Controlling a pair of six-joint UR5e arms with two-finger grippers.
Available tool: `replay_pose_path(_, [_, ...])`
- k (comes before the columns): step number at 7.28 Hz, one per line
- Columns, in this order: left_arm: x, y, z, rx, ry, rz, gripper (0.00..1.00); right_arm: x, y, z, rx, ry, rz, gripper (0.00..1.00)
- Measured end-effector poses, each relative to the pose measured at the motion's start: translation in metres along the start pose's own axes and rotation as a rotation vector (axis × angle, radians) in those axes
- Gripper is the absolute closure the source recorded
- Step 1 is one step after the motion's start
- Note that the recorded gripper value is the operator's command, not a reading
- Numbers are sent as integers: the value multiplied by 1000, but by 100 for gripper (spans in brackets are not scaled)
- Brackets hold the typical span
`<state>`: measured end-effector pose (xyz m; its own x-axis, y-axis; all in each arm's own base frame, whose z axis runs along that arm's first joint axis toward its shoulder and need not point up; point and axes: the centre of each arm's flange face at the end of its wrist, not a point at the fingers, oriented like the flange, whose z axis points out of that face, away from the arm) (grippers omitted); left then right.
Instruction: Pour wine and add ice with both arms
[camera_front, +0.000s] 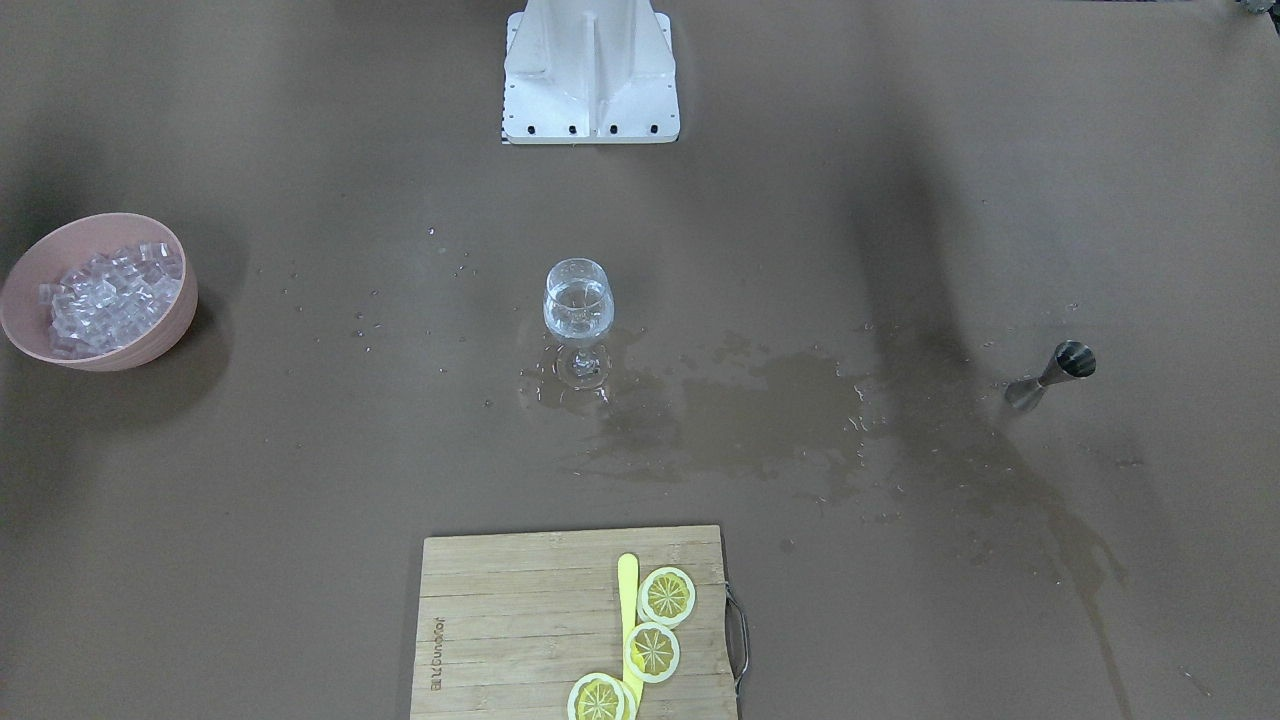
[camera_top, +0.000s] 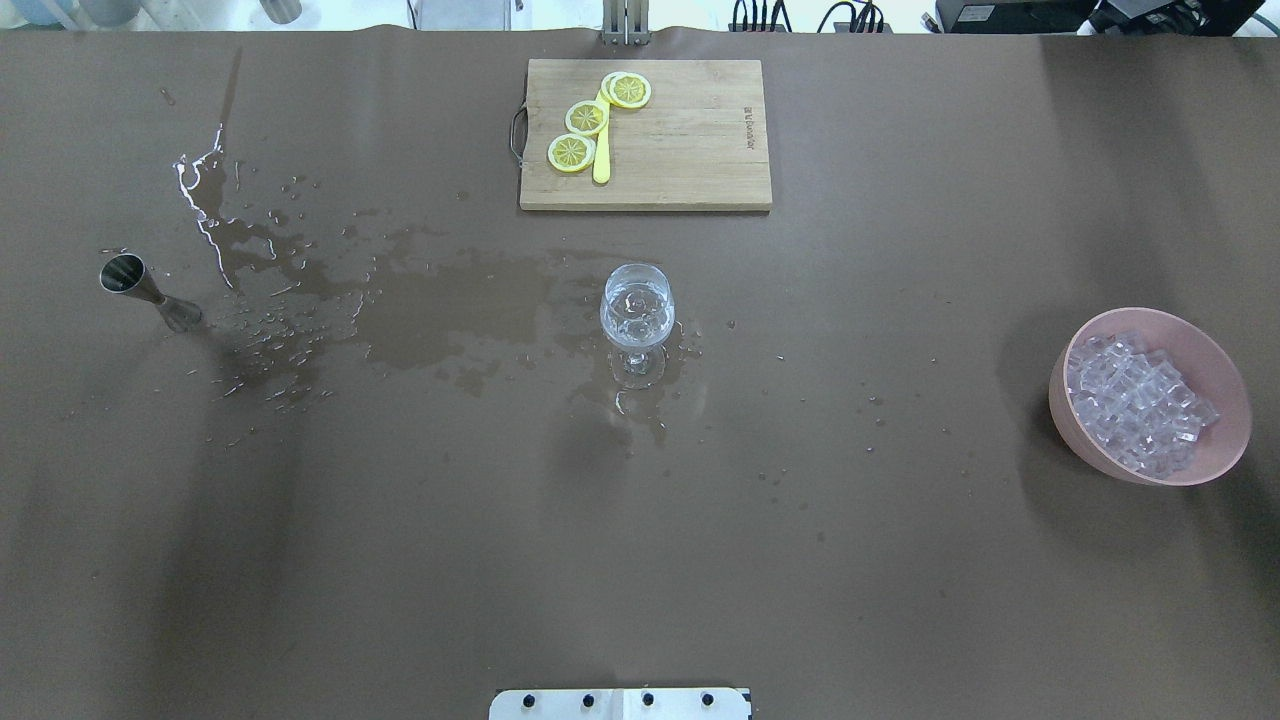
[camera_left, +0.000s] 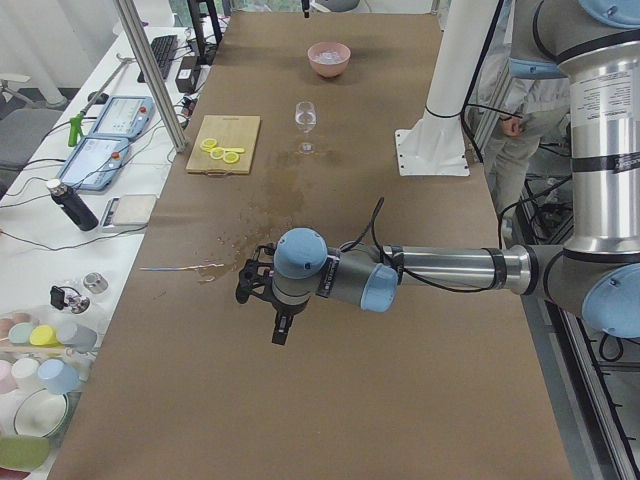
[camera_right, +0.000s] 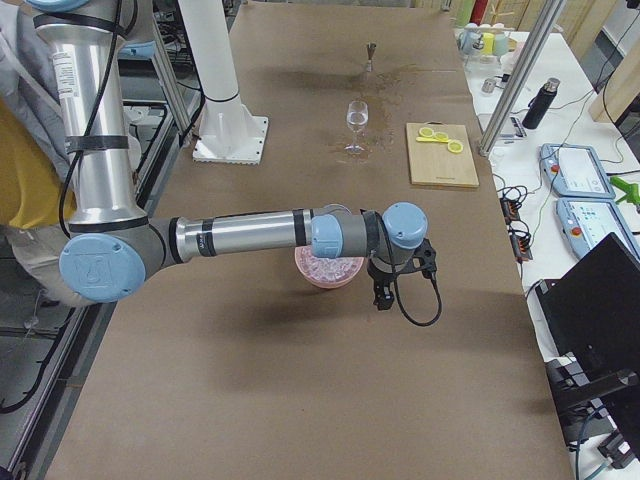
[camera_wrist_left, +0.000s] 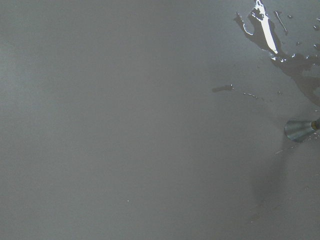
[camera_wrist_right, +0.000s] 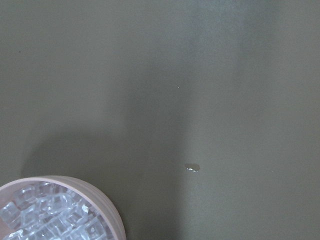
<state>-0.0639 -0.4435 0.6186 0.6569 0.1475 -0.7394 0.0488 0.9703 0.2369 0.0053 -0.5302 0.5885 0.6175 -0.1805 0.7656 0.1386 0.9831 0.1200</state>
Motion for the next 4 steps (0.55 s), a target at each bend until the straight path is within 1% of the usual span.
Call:
replay_pose_path(2, [-1, 0, 1, 3, 0, 0, 1, 6, -1, -3, 0, 87, -7, 0])
replay_pose_path(3, [0, -1, 0, 11, 1, 10, 2, 9, 0, -4, -1, 112, -5, 0])
replay_pose_path(4, [1, -1, 0, 19, 2, 16, 2, 14, 3, -6, 1, 124, 2, 0])
